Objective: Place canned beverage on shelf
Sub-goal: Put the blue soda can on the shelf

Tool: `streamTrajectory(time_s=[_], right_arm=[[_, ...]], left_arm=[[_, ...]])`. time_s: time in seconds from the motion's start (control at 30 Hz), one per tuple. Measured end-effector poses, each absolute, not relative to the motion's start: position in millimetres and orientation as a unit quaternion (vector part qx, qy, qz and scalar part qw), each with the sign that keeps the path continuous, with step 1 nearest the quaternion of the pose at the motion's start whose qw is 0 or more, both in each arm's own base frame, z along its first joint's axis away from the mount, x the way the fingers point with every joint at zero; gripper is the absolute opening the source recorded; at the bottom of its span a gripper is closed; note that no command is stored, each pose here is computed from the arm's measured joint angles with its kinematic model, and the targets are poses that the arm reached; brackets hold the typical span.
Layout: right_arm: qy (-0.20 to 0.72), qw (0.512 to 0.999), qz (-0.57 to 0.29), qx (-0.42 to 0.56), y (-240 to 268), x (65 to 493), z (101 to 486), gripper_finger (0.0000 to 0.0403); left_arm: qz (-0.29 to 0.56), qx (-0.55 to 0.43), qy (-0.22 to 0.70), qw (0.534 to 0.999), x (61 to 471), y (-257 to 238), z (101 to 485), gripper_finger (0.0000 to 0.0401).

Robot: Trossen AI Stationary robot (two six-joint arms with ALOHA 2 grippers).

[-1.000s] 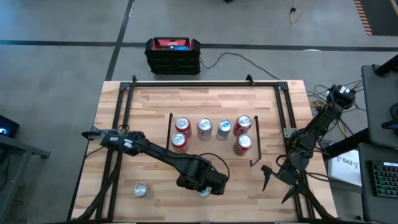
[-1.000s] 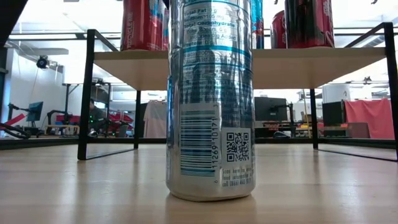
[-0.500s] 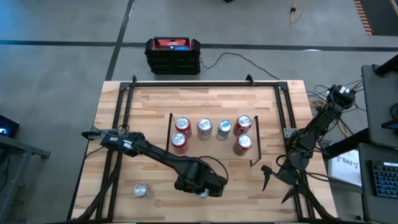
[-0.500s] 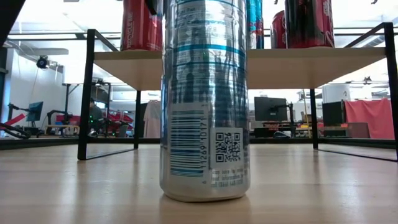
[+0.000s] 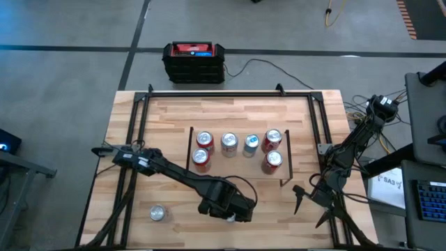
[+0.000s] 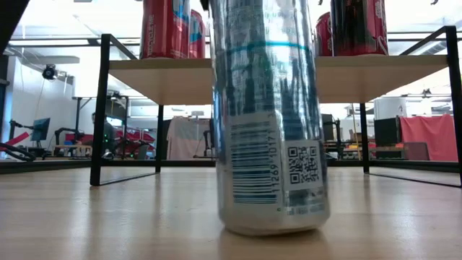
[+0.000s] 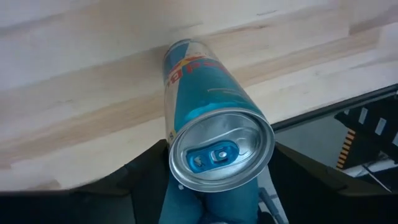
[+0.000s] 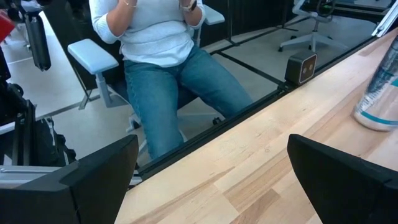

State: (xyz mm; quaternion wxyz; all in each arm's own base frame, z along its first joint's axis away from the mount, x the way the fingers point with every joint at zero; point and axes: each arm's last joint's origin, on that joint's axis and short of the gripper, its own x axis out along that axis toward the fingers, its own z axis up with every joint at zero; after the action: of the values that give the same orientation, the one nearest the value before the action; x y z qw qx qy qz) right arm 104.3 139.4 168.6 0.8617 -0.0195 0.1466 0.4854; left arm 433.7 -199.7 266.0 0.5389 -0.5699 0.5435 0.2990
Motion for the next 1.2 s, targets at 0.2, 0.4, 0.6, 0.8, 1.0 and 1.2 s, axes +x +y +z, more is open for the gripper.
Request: streamTrajectory(time_s=[0.2, 0.4, 0.6, 0.8, 1.0, 1.2], right_arm=[[0.147, 0.862, 0.485, -0.019, 139.4, 104.3, 168.6, 0.0400], [0.147, 0.862, 0.485, -0.019, 139.4, 104.3, 168.6, 0.0400], [0.147, 0.862, 0.485, -0.020, 139.4, 104.3, 168.6, 0.0400], [0.147, 0.862, 0.485, -0.020, 139.4, 104.3, 168.6, 0.0400], [0.147, 0.862, 0.485, -0.019, 139.4, 104.3, 168.6, 0.0400], [0.147, 0.862, 0.485, -0.019, 139.4, 104.3, 168.6, 0.0400]], left_arm=[[0.298, -0.565, 0.546, 0.542, 433.5, -198.7, 265.8, 0.0232], [0.419, -0.638, 0.475, 0.438, 430.0, -192.5, 265.5, 0.0231], [0.465, -0.692, 0.420, 0.358, 432.1, -191.3, 266.8, 0.0232], [0.499, -0.722, 0.377, 0.295, 432.3, -191.4, 267.6, 0.0233], [0.537, -0.747, 0.325, 0.218, 432.0, -191.6, 267.4, 0.0233], [0.556, -0.758, 0.294, 0.173, 431.4, -192.9, 267.3, 0.0233]])
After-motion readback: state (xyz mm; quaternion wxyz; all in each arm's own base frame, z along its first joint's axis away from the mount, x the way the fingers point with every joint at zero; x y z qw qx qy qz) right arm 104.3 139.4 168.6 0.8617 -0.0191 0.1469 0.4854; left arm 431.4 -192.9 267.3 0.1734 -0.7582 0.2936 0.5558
